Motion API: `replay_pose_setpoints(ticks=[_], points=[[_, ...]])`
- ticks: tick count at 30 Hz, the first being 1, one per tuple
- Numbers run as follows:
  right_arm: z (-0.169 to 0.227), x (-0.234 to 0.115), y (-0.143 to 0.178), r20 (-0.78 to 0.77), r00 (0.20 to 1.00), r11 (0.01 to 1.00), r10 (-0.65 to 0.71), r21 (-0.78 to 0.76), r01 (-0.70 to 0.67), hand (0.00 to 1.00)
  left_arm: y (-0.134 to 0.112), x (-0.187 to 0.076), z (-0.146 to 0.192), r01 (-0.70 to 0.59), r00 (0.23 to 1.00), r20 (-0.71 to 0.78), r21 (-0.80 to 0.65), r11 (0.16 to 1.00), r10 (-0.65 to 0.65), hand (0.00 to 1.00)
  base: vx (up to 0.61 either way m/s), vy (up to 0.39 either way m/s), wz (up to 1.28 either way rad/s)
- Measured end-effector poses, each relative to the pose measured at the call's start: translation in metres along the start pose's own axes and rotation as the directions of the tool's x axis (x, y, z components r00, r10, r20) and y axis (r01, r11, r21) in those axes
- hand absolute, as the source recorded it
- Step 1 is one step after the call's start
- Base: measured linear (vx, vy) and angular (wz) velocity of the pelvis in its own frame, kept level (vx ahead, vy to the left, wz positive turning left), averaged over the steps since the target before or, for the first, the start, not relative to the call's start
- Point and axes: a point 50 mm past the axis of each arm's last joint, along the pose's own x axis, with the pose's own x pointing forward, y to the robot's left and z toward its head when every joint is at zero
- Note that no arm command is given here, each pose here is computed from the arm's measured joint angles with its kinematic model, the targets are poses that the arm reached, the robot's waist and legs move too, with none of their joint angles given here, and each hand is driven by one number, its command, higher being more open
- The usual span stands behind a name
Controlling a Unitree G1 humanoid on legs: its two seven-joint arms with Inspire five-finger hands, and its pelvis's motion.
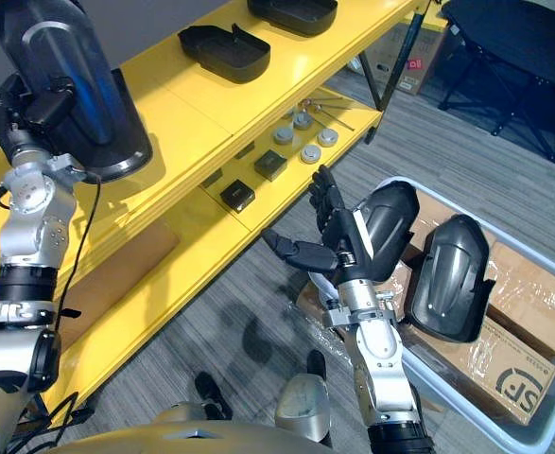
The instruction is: Walk over and take three plastic housings, then place them on the shelf
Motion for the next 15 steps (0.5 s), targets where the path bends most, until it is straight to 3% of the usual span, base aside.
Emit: replay_pose_setpoints(ticks=[8, 15], points=[[-0.003, -0.007, 0.011, -0.042, 0.999, 1.000, 0.009, 0.026, -0.008, 1.00, 0.016, 0.010, -0.024, -0.177, 0.971, -0.154, 0.052, 0.983, 0.183, 0.00, 0.00, 0.000, 0.00], [-0.003, -0.009, 0.014, -0.043, 0.999, 0.999, -0.002, 0.041, 0.004, 1.00, 0.011, 0.022, 0.005, -0.232, 0.969, -0.080, 0.030, 0.972, 0.234, 0.00, 0.00, 0.001, 0.00]])
